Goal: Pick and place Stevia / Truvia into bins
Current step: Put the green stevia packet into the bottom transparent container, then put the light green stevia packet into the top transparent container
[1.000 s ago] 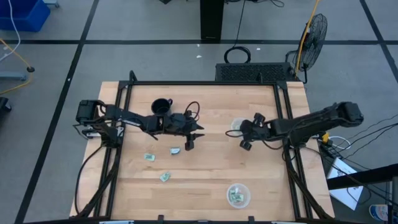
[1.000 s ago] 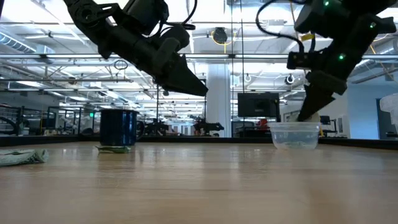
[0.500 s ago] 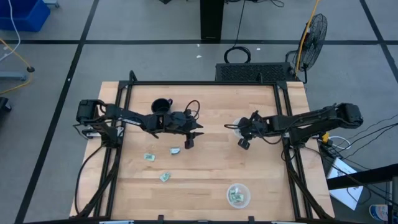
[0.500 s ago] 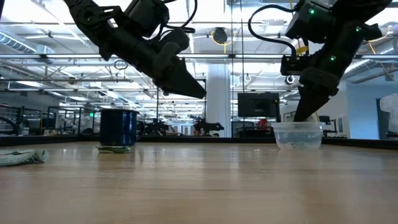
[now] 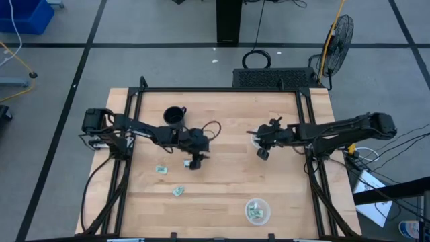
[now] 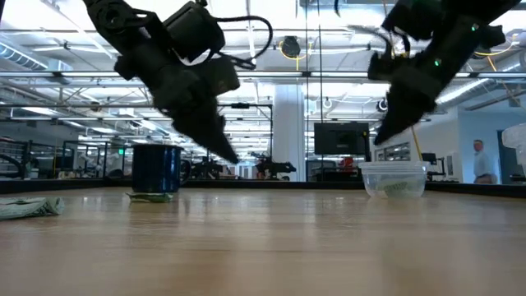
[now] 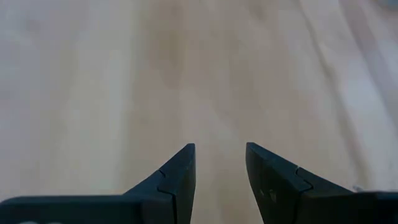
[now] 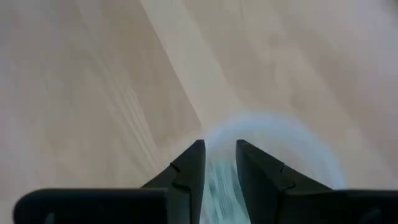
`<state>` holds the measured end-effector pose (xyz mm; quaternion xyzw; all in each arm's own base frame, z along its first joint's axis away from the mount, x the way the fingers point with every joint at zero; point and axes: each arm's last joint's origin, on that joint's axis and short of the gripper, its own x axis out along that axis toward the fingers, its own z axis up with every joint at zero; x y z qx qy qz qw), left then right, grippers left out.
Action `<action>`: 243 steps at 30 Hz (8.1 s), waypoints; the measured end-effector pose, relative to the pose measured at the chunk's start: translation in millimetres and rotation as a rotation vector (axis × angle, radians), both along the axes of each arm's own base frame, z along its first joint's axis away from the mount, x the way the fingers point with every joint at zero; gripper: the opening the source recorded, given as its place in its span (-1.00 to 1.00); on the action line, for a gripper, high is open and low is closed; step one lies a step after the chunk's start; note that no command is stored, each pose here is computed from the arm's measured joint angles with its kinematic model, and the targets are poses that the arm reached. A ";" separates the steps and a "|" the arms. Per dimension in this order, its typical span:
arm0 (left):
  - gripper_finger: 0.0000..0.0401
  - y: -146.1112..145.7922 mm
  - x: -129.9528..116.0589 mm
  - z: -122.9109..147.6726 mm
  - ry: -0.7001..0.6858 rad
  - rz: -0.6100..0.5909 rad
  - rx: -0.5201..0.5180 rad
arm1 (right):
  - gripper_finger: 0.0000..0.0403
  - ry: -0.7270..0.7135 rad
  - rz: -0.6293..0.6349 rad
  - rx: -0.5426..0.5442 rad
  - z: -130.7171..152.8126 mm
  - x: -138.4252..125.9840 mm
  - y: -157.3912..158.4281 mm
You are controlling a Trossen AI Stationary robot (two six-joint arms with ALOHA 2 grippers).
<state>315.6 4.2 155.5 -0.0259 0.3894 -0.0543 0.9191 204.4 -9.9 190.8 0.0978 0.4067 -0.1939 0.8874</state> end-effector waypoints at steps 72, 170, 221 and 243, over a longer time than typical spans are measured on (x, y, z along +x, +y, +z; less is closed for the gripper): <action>-0.98 -91.8 -38.0 26.9 0.058 0.032 0.242 | -0.57 -0.424 0.612 -0.320 -15.6 79.2 11.9; -0.34 -18.4 -4.7 45.6 -0.167 0.177 0.246 | -0.99 -0.171 0.560 0.293 -1.3 27.3 210.2; -0.35 -25.8 -70.6 48.8 0.427 0.278 0.029 | -0.61 -0.162 0.562 -0.603 29.2 24.7 142.8; -0.35 -127.0 -131.2 7.5 0.498 0.519 0.000 | -0.61 -0.544 0.639 -0.670 6.4 52.6 29.0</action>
